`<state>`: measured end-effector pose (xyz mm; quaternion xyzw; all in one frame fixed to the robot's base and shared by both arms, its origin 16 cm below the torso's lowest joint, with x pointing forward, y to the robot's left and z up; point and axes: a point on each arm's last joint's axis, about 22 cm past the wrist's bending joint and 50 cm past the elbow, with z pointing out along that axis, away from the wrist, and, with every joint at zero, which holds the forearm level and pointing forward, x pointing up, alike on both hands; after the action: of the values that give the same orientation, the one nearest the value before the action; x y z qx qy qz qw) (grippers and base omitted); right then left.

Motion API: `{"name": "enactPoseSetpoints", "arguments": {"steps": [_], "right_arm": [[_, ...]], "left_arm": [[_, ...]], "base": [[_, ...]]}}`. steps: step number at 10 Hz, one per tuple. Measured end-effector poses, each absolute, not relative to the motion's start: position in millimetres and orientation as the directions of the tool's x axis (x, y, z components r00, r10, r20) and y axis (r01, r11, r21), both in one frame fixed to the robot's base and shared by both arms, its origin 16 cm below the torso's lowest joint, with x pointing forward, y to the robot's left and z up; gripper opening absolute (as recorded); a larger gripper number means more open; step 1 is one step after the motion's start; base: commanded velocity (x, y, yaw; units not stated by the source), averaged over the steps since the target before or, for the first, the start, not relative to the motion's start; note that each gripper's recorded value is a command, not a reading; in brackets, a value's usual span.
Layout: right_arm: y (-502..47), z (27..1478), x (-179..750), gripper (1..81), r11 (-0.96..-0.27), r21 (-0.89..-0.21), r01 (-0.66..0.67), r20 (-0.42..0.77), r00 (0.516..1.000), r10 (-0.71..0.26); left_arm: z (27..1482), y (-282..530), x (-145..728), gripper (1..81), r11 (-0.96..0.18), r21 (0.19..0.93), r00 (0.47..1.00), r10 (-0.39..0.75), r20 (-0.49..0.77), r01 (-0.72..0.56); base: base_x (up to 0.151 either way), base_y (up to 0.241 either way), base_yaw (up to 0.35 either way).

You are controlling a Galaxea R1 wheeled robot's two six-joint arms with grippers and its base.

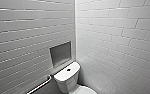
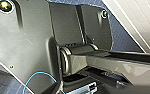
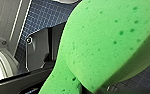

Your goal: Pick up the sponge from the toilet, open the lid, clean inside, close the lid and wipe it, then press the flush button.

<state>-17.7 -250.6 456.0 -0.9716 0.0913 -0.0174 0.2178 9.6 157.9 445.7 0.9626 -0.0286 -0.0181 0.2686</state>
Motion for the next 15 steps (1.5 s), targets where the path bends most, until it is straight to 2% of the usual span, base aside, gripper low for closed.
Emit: {"name": "enactPoseSetpoints", "arguments": {"steps": [4,7,8,12,15], "right_arm": [[-249,455,-15,1.0,-0.887,-0.425,-0.178,-0.022,0.982,-0.186],[-245,451,-23,1.0,-0.893,-0.415,-0.174,-0.028,0.984,-0.179],[-244,451,-24,1.0,-0.896,-0.417,-0.150,-0.021,0.988,-0.155],[-216,453,-42,1.0,-0.884,-0.451,-0.122,-0.032,0.992,-0.120],[-228,450,-44,1.0,-0.896,-0.429,-0.116,-0.029,0.993,-0.115]], "left_arm": [[443,156,20,81.1,-0.861,0.507,0.998,-0.057,-0.021,-0.038],[435,159,38,81.1,-0.900,0.436,1.000,0.004,0.024,-0.007],[436,159,54,81.1,-0.901,0.434,0.999,0.015,0.040,-0.004],[455,163,130,81.1,-0.862,0.507,0.996,0.034,0.078,-0.010],[472,182,179,81.1,-0.843,0.537,0.994,0.037,0.105,-0.025]], "base": [[0.000,0.000,0.000],[0.000,0.000,0.000],[0.000,0.000,0.000],[0.000,0.000,0.000],[0.000,0.000,0.000]]}}
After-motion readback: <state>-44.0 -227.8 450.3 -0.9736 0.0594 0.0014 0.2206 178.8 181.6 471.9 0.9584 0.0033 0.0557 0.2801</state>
